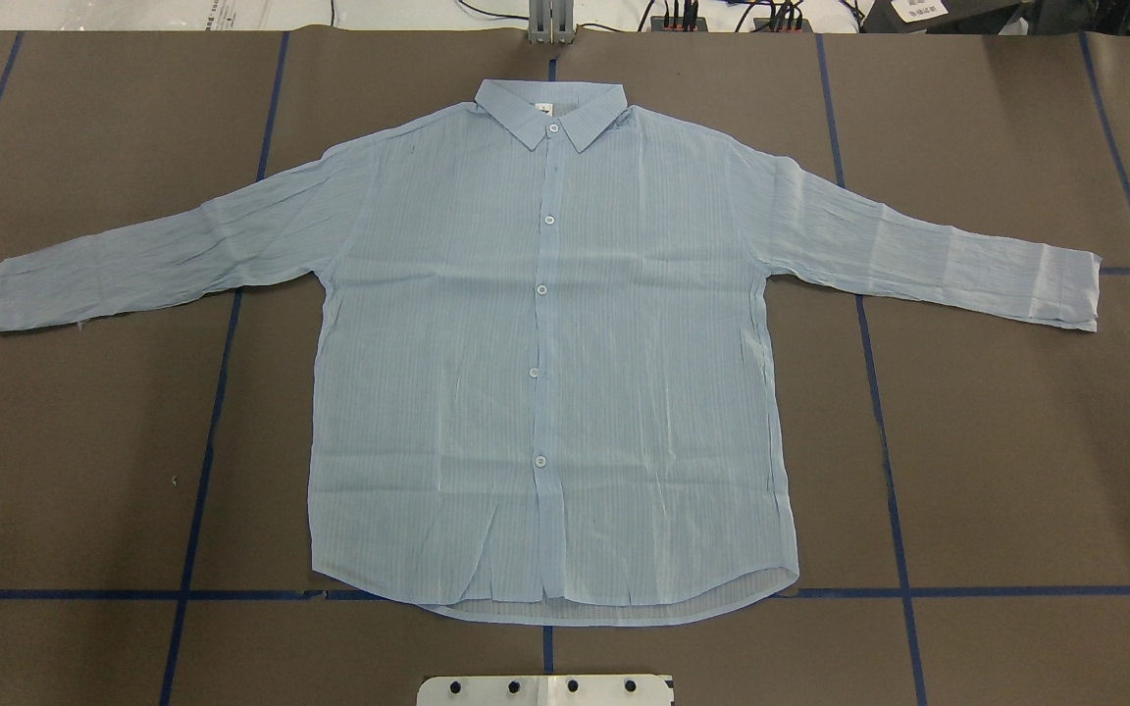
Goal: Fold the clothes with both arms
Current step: 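Move the right gripper to the cuff of the sleeve nearest it, then grasp the sleeve cuff with the right gripper and lift it, then carry the sleeve across the shirt body with the right gripper, then release the sleeve and raise the right gripper away from the shirt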
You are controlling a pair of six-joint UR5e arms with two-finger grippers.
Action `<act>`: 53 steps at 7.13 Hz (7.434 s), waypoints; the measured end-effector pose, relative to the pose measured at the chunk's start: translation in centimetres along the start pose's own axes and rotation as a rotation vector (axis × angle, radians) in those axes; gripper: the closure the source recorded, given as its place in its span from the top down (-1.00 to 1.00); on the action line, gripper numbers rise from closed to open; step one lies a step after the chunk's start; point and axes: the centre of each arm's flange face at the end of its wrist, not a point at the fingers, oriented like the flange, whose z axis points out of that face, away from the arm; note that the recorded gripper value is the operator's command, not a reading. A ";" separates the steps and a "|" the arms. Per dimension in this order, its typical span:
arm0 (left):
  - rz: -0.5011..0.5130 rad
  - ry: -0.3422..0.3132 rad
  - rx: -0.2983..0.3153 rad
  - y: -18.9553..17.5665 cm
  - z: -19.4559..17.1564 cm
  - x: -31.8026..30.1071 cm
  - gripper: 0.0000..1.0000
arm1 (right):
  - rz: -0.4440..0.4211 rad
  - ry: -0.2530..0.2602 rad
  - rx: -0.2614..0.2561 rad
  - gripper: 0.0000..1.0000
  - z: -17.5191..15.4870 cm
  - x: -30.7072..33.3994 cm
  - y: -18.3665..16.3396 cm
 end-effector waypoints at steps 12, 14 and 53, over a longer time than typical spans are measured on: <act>0.153 -0.012 0.157 -8.2 -2.8 2.1 1.00 | -0.028 -0.094 0.147 0.96 14.8 -10.5 -15.3; 0.153 -0.012 0.158 -8.1 -2.8 2.1 1.00 | -0.008 -0.083 0.144 0.55 17.2 -10.6 -15.1; 0.098 0.026 0.246 -9.2 2.7 1.1 1.00 | -0.100 -0.090 0.173 1.00 0.6 -58.9 -25.7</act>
